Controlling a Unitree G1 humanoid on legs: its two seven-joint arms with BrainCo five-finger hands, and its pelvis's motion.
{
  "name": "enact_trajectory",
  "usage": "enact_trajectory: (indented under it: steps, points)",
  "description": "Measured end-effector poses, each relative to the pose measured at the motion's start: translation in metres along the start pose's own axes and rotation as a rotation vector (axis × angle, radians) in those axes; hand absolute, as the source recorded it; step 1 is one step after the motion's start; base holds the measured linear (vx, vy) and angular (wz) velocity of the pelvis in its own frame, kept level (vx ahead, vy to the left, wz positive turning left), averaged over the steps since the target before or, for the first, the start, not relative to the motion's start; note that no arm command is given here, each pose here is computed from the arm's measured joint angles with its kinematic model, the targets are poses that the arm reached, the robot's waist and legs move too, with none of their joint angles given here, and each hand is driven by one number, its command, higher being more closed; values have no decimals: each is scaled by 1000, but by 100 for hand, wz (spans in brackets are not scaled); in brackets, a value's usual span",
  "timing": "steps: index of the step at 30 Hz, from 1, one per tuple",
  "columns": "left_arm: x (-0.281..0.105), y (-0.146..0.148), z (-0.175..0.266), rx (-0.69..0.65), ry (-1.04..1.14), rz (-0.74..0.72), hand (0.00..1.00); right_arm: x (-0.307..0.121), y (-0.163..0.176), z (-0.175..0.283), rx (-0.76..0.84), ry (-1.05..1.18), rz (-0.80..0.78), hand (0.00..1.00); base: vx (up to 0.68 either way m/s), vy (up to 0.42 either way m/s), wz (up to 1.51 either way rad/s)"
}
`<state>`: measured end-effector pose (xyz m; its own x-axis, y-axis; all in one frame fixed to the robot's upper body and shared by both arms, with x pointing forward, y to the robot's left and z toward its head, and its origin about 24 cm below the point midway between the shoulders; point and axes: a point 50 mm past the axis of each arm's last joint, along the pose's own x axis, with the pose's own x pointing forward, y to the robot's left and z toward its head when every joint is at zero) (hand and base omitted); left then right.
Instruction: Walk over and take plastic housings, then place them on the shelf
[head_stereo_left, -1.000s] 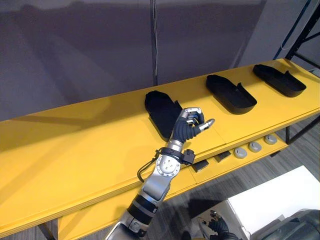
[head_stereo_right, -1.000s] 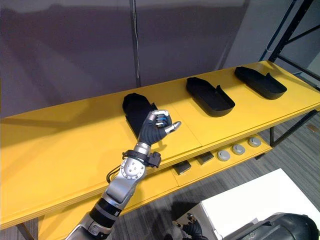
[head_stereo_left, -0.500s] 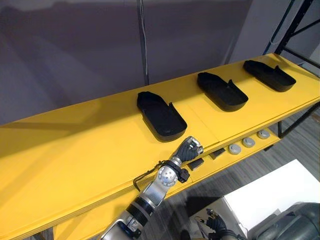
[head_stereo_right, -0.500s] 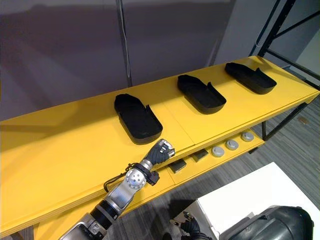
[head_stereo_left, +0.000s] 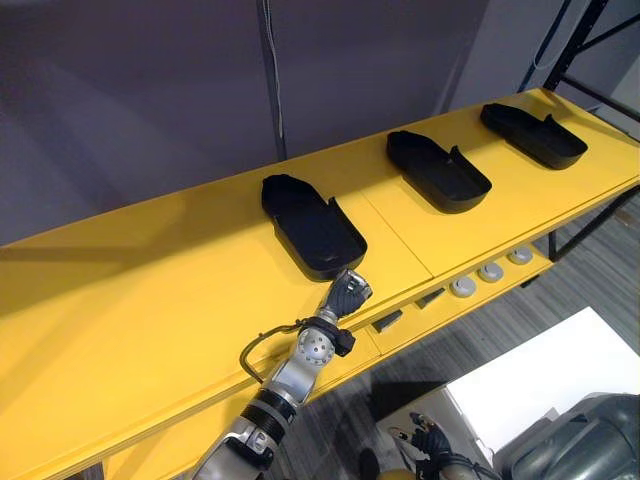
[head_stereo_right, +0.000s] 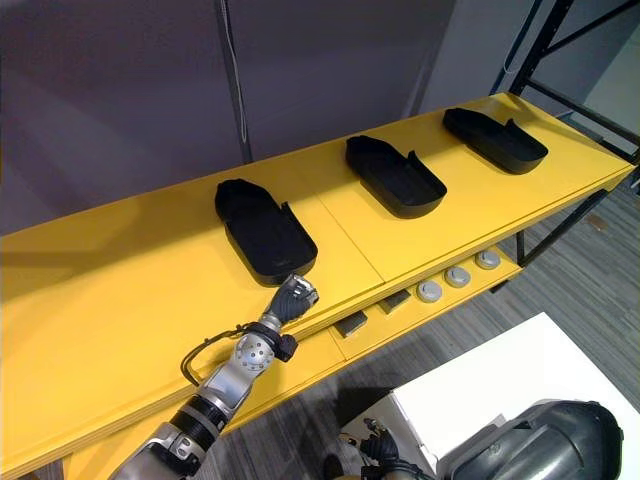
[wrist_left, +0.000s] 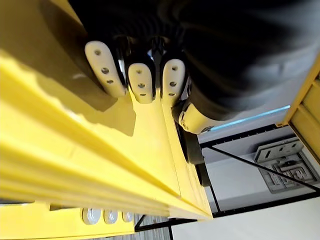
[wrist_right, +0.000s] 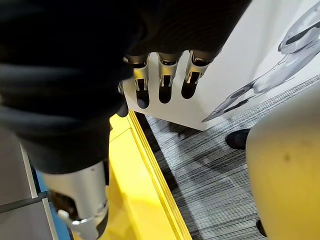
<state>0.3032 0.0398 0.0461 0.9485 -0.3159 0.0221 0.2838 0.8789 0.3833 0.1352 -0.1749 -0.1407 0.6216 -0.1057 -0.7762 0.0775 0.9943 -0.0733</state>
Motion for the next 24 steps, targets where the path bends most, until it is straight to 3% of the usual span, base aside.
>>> enact_trajectory:
  steps: [24]
  points:
    - [1,22,-6,-33,41,169,100,0,-3,0,30,2,-21,0,0,0,0]
